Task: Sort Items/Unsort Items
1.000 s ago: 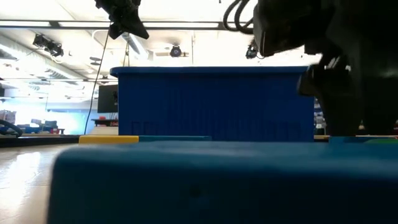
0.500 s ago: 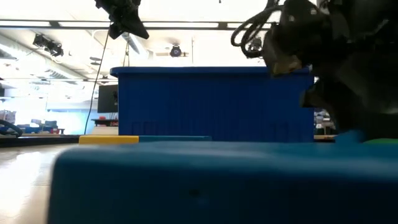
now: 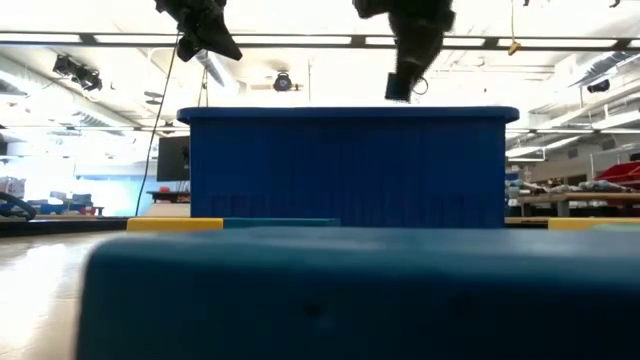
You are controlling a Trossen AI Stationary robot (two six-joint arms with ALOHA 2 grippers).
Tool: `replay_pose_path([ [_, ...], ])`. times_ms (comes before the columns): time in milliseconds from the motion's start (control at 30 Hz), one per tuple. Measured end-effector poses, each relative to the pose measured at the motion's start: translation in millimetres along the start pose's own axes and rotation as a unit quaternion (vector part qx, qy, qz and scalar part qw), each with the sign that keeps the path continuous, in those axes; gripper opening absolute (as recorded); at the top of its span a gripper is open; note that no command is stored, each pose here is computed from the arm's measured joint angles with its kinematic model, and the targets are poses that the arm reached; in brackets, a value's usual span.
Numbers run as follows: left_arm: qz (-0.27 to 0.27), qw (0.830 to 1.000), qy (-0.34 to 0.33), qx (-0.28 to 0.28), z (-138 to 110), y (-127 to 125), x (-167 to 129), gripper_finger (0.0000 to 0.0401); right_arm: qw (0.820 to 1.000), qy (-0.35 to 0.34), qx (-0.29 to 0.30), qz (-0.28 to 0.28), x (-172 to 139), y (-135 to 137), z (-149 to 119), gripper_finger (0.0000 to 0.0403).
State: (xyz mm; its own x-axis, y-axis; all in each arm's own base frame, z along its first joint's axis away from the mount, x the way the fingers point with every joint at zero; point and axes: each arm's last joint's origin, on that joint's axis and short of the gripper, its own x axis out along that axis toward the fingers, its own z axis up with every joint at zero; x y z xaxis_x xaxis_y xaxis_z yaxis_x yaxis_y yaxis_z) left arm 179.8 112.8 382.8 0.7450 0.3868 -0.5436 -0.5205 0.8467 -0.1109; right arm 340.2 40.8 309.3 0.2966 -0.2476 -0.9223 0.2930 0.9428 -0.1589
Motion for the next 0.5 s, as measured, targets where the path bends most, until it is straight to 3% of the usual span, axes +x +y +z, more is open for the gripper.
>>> replay_pose_path([
  [133, 0.0, 1.0, 0.0, 0.0, 0.0, -0.1, 0.0, 0.0012, 0.995, -0.045, 0.061, -0.059, -23.8, -59.6, 17.3, 0.0128],
  [333, -0.001, 1.0, -0.001, 0.002, 0.1, -0.1, 0.0, 0.0012, 0.982, -0.034, 0.154, -0.105, -13.6, -133.1, 24.4, 0.0131],
  [500, -0.001, 1.0, 0.0, 0.002, 0.1, -0.1, 0.0, 0.0012, 0.976, -0.04, 0.201, -0.072, -9.3, -161.8, 26.4, 0.0247],
])
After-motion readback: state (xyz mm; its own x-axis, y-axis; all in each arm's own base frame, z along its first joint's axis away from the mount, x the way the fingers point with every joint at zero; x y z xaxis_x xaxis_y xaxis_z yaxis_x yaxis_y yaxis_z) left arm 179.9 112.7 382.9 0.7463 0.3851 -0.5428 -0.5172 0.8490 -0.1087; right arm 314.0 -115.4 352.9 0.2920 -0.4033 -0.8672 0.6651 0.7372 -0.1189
